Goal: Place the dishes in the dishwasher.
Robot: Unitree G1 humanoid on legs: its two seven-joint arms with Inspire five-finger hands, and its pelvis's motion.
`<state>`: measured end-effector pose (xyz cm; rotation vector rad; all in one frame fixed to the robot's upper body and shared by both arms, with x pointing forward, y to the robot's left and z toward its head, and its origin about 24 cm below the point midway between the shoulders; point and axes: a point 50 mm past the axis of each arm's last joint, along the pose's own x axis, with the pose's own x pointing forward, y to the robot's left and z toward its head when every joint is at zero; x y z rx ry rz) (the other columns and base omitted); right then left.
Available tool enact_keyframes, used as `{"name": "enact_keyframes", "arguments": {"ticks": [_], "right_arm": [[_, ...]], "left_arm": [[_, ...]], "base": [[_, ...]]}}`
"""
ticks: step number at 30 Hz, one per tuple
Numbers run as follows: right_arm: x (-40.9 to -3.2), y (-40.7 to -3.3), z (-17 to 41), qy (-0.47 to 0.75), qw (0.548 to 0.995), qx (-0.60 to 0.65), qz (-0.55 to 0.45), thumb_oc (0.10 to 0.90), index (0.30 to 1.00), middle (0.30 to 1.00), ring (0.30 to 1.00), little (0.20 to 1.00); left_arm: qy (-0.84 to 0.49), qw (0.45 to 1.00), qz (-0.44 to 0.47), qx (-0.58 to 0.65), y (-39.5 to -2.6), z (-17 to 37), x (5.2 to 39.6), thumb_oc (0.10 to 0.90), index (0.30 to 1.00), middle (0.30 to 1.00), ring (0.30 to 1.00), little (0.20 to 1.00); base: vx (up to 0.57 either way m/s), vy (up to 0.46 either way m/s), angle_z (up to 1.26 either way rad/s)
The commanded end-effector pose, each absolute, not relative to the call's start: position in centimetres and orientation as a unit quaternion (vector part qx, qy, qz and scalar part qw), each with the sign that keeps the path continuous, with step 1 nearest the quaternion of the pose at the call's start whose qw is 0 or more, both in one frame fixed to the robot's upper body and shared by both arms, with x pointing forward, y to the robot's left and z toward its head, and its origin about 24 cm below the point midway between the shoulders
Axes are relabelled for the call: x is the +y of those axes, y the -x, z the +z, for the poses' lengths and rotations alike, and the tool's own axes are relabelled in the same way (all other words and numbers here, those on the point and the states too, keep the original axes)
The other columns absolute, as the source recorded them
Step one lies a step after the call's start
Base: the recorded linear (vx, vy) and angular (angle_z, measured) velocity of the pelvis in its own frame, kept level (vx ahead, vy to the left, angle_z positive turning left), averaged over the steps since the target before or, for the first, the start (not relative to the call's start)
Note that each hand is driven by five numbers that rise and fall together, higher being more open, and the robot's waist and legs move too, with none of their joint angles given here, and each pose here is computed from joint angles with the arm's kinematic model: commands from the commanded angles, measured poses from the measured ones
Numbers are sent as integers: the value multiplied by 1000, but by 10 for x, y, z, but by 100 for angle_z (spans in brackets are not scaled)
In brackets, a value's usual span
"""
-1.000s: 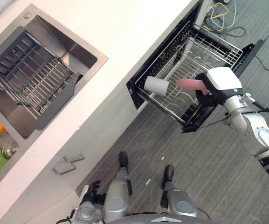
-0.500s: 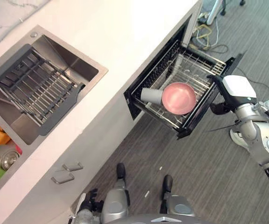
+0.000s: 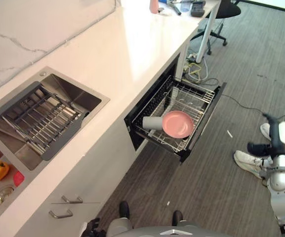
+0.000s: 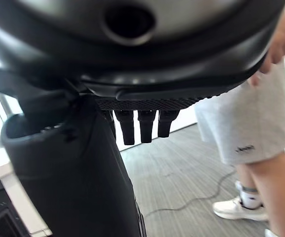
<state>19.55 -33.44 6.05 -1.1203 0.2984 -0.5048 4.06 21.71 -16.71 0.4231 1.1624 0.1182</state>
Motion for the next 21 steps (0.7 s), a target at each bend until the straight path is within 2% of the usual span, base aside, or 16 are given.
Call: {"name": "enact_keyframes", "arguments": {"ticks": [1, 7, 8, 15, 21], "right_arm": [[-329, -226, 132, 541, 790, -25, -287, 400, 300, 300, 300, 300], [-335, -238, 131, 536, 792, -16, -293, 400, 300, 300, 300, 300], [-335, -274, 148, 538, 789, -33, -294, 400, 300, 300, 300, 300], [-322, -307, 156, 521, 797, -56, -299, 400, 300, 300, 300, 300], [-315, -345, 184, 510, 802, -63, -305, 400, 300, 300, 300, 300]], "left_arm": [[-193, 844, 22, 501, -70, -166, 195, 800, 900, 900, 900, 900], [-188, 855, 12, 483, -78, -164, 188, 800, 900, 900, 900, 900], [-193, 860, -10, 472, -80, -164, 176, 800, 900, 900, 900, 900], [-190, 855, -8, 482, -73, -166, 175, 800, 900, 900, 900, 900], [-224, 852, -65, 469, -73, -166, 168, 800, 900, 900, 900, 900]], "base": [[-229, 38, 0], [-121, 36, 4], [-213, 91, 4], [-27, -29, 23], [24, -38, 83]]}}
